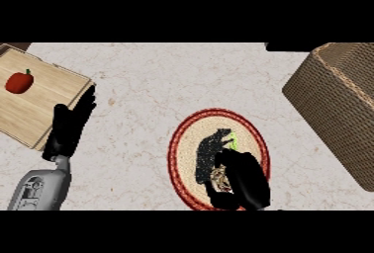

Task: Pick the cupcake from the placemat and place it in the basket

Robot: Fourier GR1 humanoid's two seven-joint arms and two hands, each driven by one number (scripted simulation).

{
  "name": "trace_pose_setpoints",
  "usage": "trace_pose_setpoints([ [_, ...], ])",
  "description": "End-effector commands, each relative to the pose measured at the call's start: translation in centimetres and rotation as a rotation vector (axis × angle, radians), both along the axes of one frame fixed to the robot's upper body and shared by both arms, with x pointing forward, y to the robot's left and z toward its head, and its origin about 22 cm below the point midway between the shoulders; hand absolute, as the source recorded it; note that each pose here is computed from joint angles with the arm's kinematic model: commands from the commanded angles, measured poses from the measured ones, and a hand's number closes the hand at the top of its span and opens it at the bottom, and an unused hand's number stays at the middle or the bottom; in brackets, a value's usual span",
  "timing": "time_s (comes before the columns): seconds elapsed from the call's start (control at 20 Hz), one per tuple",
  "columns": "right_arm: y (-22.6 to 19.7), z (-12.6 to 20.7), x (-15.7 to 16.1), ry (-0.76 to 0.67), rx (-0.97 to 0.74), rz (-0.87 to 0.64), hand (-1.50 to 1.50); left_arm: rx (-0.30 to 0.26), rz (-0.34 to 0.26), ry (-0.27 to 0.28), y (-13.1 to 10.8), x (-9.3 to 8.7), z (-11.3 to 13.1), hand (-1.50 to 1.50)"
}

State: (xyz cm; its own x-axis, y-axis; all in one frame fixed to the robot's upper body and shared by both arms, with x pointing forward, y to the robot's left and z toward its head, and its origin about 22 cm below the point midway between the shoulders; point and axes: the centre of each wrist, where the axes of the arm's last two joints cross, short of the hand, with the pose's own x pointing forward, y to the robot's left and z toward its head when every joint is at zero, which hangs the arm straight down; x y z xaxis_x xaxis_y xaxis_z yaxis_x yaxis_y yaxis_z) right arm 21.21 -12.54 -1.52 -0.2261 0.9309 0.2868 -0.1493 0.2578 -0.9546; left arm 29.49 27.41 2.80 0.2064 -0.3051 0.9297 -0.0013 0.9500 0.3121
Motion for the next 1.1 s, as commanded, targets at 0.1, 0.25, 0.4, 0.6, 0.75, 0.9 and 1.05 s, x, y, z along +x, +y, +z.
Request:
trace_pose_setpoints([
  [0.1,-4.9,0.7,0.2,0.078,-0.341,0.212,1.50,0.002,0.000,0.004,0.7,-0.7,-0.9,0.00],
  [0.25,-3.0,5.9,-0.4,0.030,-0.217,0.228,1.50,0.003,0.000,-0.012,-0.2,-0.9,-1.2,0.00],
  [0.4,-5.1,8.7,-1.6,0.064,-0.003,0.215,1.50,-0.009,0.007,-0.009,-0.4,-0.8,0.5,0.00],
  [0.6,-3.8,13.7,-2.8,-0.007,0.230,0.207,1.50,0.000,0.006,0.001,-0.5,-0.8,-1.2,0.00],
  [0.75,-5.0,16.4,-3.7,-0.051,0.447,0.174,1.50,0.004,0.021,0.010,1.1,-1.5,-2.2,0.00],
  [0.9,-5.7,20.5,-5.6,-0.110,0.521,0.149,1.50,-0.007,0.026,-0.008,0.7,0.7,-0.1,0.00],
  [1.05,-6.8,23.5,-7.0,-0.169,0.497,0.103,1.50,-0.007,0.010,0.021,0.7,-0.3,-0.8,0.00],
])
